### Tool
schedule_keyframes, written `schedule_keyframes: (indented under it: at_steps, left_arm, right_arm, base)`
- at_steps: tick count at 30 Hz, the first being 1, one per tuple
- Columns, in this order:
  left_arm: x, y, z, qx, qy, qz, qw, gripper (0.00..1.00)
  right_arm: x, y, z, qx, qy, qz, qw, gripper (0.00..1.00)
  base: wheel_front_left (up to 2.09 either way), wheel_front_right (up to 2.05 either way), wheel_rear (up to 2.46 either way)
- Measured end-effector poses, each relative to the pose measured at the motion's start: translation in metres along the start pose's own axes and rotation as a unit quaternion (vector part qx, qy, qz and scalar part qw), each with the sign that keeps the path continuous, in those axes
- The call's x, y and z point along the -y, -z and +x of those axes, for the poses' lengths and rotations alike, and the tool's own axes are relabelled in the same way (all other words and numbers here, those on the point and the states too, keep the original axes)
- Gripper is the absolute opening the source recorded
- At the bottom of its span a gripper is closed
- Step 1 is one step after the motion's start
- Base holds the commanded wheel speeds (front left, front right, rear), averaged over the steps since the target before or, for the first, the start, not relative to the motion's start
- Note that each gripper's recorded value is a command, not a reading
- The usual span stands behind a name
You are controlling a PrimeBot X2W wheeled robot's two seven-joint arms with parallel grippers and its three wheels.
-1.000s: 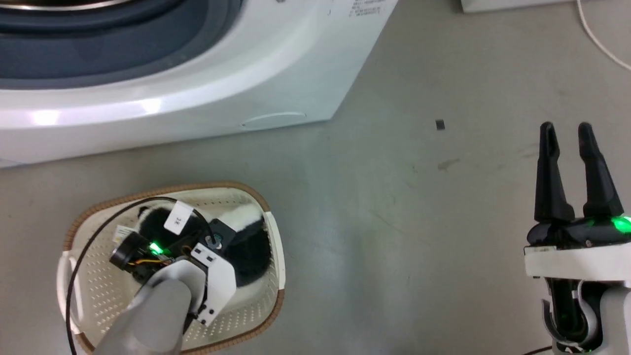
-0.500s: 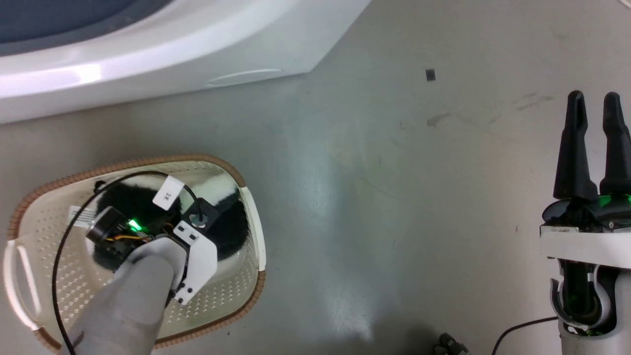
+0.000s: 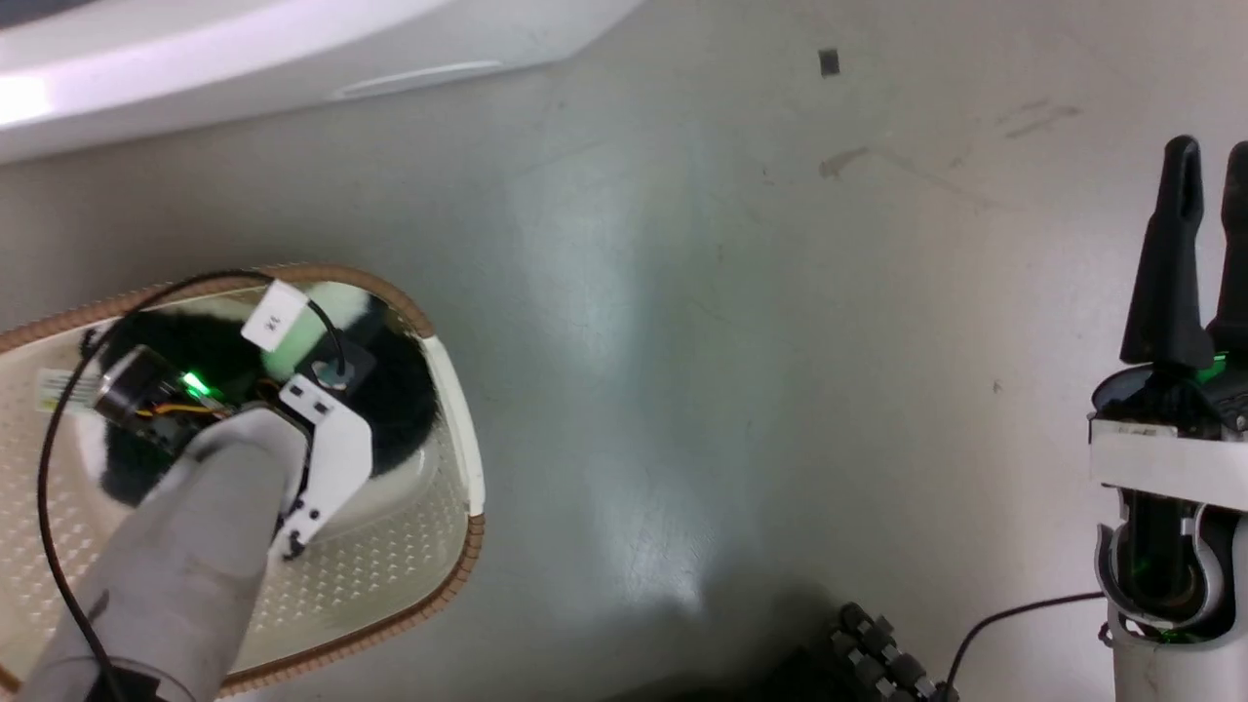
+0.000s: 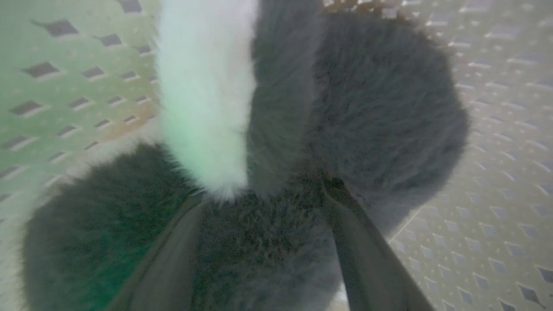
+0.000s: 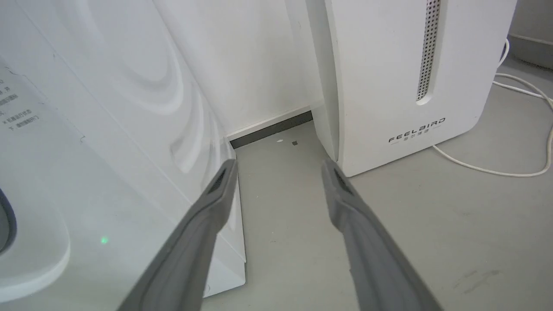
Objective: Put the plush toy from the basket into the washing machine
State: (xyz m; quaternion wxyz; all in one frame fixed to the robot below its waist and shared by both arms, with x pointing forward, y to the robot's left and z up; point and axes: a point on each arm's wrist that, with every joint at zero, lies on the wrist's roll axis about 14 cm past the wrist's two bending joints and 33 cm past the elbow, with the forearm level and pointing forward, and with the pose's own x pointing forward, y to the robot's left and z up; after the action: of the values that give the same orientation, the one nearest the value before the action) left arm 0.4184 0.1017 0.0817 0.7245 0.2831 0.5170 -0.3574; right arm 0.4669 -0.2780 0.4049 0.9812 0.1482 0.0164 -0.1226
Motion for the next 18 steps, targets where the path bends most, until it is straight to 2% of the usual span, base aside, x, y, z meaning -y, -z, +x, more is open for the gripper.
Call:
schedule_keyframes:
  at_steps: [3, 4, 5, 6, 18]
  left_arm:
    - [0.001, 0.004, 0.009, -0.017, 0.008, 0.005, 1.000, 1.00]
    - [0.002, 0.006, 0.011, -0.022, 0.011, 0.008, 1.000, 0.45]
    - [0.001, 0.007, 0.013, -0.024, 0.012, 0.009, 1.000, 0.05]
    - [0.002, 0.008, 0.015, -0.028, 0.013, 0.011, 0.999, 0.00]
    - [0.006, 0.018, 0.003, -0.045, 0.011, 0.000, 0.999, 0.00]
  right_arm:
    - [0.004, 0.003, 0.002, 0.001, 0.005, 0.002, 1.000, 1.00]
    - [0.005, 0.003, 0.003, 0.001, 0.007, 0.002, 1.000, 1.00]
    - [0.006, 0.003, 0.003, 0.002, 0.008, 0.002, 1.000, 1.00]
    - [0.007, 0.004, 0.003, 0.001, 0.009, 0.002, 1.000, 1.00]
    - [0.001, -0.008, 0.004, 0.017, 0.001, 0.008, 1.000, 1.00]
  base:
    - [0.00, 0.00, 0.00]
    - [0.00, 0.00, 0.00]
    - [0.00, 0.00, 0.00]
    - [0.00, 0.00, 0.00]
    - [0.00, 0.00, 0.00]
